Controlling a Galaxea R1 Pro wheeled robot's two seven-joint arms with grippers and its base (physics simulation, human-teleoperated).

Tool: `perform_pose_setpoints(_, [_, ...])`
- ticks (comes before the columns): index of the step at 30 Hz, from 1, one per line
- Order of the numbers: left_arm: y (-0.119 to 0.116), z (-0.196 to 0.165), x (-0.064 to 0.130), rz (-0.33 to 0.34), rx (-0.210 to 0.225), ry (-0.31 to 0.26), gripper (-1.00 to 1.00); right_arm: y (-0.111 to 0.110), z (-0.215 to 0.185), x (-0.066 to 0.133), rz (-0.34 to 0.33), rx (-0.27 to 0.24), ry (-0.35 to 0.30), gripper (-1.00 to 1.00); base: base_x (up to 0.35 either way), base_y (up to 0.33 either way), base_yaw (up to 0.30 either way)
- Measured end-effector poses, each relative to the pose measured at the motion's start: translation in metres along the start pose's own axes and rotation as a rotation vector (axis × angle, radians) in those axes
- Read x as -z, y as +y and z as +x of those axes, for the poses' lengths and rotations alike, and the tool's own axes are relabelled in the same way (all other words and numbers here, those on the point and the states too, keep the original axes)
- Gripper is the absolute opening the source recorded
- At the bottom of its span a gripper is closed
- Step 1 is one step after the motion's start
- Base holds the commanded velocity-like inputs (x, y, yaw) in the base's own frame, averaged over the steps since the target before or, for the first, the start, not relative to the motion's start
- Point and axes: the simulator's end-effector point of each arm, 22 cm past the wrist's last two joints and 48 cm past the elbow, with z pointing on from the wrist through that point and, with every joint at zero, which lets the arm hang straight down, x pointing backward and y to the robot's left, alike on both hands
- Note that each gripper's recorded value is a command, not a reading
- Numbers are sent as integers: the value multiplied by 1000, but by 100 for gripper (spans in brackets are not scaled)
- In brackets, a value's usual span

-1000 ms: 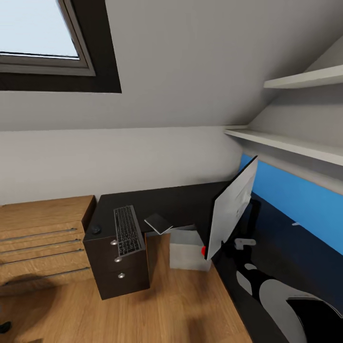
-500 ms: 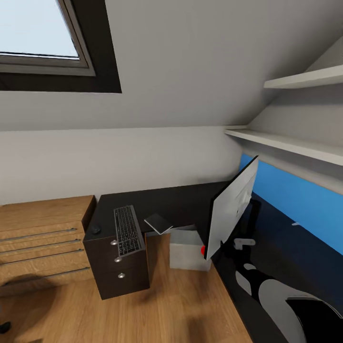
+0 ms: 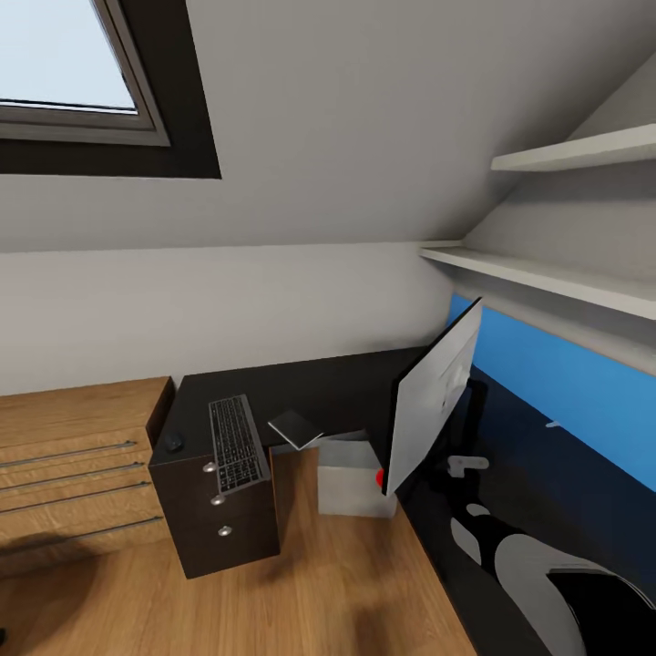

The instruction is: In the bedroom, organize the workspace by keeping the computer under the desk, ensuring the monitor is on the desk, placing the keyboard on the desk next to the monitor, placing the mouse on the desk next to the keyboard, moving the folder from the swivel chair onto the desk next to the mouse, stacking the notebook on top of the folder with the pen on top of the notebook, and positioning the swivel chair next to the desk.

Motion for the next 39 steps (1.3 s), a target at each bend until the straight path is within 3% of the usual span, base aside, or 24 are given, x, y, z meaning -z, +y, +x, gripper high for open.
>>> perform_pose_setpoints(32, [1,0,0,-1,0,0,100,-5,-1,-1,6,1,-2,100,0,0,-1])
perform_pose_setpoints(36, [1,0,0,-2,0,0,100,-18,-6,-1,21,9,-23,100,0,0,0])
perform_pose_setpoints(39, [1,0,0,-2,1,0,100,-42,-10,-2,52,17,-42,100,0,0,0])
